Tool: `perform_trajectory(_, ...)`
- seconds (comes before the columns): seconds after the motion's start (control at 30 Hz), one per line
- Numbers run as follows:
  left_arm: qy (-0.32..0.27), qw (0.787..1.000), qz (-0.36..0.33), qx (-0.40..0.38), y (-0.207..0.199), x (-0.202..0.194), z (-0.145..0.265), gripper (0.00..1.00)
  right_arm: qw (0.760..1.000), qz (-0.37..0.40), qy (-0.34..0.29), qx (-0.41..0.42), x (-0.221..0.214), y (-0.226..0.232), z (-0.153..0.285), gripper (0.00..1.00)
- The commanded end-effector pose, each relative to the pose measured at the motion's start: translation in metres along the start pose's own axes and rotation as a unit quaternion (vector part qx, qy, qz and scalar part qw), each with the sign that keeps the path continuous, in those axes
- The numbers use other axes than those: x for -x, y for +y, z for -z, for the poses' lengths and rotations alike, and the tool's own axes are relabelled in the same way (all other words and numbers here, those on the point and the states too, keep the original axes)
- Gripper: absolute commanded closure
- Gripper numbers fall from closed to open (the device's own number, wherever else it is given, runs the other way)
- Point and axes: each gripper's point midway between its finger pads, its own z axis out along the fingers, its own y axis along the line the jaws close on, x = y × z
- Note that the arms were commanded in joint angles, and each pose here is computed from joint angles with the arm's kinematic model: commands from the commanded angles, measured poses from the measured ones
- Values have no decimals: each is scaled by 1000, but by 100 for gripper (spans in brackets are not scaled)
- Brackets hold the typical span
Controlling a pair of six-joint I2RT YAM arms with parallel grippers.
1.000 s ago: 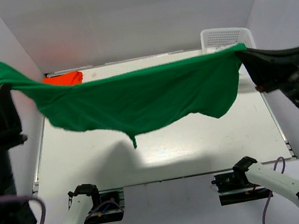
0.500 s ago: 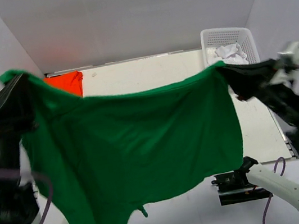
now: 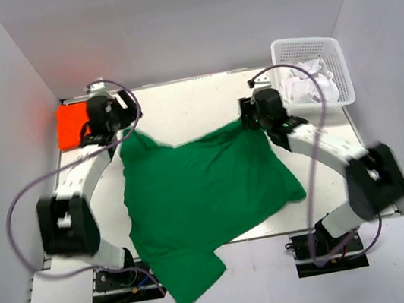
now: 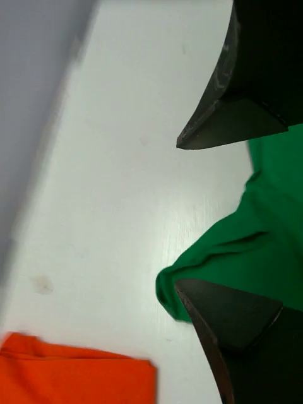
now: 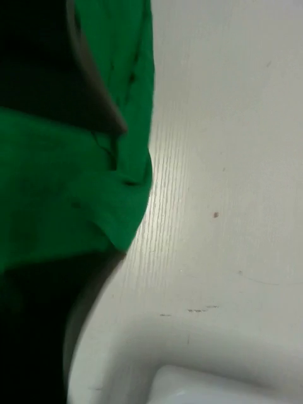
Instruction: Fold and stack the t-shirts
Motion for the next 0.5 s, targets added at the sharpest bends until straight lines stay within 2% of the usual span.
perform_trajectory(0.0,2,999,13,51,14,10,-32,6,999,-33,-2,-15,23,-8,-39,10)
perform_trajectory(0.03,19,998,12,58,15,9,-38,6,999,-32,-15,-7,46,-3,-44,10)
perform_trajectory(0.07,36,997,11,65,19,-3,-47,0,999,-26,32,-2,19,-1,-56,10)
perform_trajectory(0.17,43,997,11,57,19,-11,-44,0,999,-34,33,13,21,4,-56,10)
perform_trajectory(0.2,31,998,12,52,16,-5,-35,0,998,-35,40,13,13,2,-54,10)
perform_trajectory(0.23,48,998,10,47,16,-22,-29,0,998,-49,40,15,9,3,-50,10)
perform_trajectory(0.33,70,997,24,16,5,-41,-6,0,997,-52,43,33,2,6,-40,10)
perform_trajectory(0.4,94,995,37,27,15,-69,6,0,996,-53,58,37,-11,8,-39,10)
perform_trajectory(0.47,98,994,47,31,18,-78,16,0,995,-53,69,55,-14,15,-38,10)
